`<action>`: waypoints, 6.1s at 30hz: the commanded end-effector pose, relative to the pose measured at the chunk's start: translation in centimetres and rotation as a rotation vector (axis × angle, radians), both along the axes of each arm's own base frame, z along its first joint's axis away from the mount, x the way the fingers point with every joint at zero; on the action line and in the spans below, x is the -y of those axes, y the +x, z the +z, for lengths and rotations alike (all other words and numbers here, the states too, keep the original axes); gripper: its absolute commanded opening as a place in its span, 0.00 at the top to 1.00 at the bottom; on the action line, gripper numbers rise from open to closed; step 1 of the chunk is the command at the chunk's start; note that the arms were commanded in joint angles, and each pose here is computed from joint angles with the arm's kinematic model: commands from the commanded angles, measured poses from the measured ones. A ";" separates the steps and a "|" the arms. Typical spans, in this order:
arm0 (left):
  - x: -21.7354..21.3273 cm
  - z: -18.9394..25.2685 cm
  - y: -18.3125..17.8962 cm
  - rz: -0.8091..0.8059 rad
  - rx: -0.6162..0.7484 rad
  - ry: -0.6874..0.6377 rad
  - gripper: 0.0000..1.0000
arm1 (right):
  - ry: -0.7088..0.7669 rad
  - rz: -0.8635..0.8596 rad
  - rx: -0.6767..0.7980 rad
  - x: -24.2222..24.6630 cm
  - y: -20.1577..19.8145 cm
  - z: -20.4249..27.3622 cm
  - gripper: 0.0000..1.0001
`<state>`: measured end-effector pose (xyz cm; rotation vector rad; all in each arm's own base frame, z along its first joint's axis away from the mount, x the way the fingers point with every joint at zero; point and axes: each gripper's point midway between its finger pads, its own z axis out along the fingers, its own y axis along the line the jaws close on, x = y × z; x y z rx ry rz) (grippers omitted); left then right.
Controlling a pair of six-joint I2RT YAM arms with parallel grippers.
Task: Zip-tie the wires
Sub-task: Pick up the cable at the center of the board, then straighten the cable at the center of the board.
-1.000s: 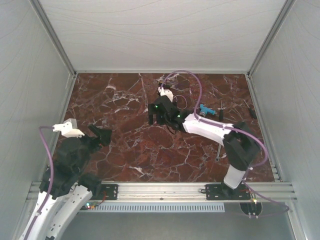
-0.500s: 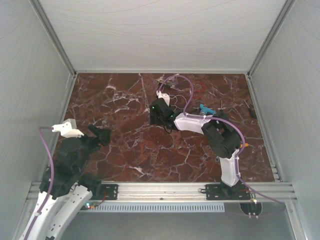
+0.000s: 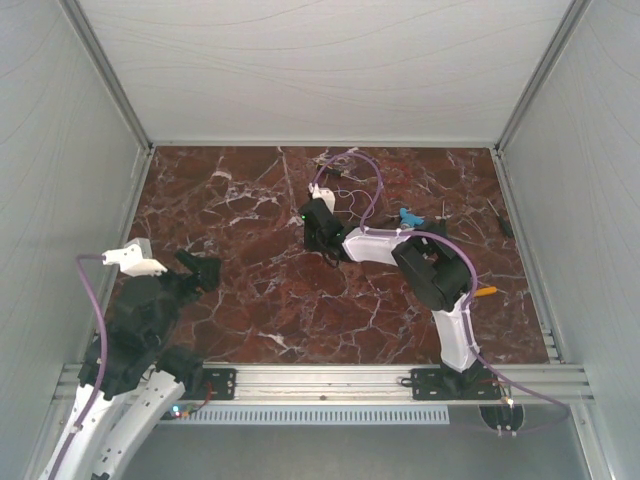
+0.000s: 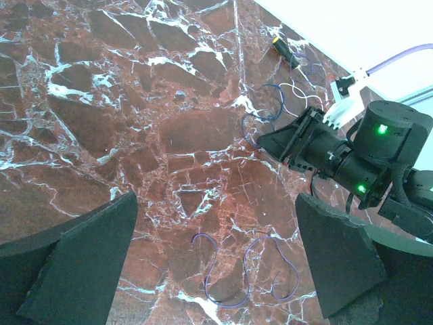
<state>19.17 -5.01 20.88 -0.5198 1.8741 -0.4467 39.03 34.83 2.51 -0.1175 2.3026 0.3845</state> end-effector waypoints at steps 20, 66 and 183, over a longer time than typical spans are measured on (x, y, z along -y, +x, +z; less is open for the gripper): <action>0.2 0.5 0.1 -0.026 0.031 0.012 0.00 | 0.006 0.416 0.128 -0.8 -4.1 15.2 1.00; 12.7 1.5 4.0 -0.592 0.234 -0.192 0.06 | 0.399 0.403 0.291 4.4 -11.5 33.6 1.00; 10.2 -11.0 4.7 -0.377 -0.149 0.106 1.00 | 0.156 0.220 -0.012 8.8 -16.6 10.4 1.00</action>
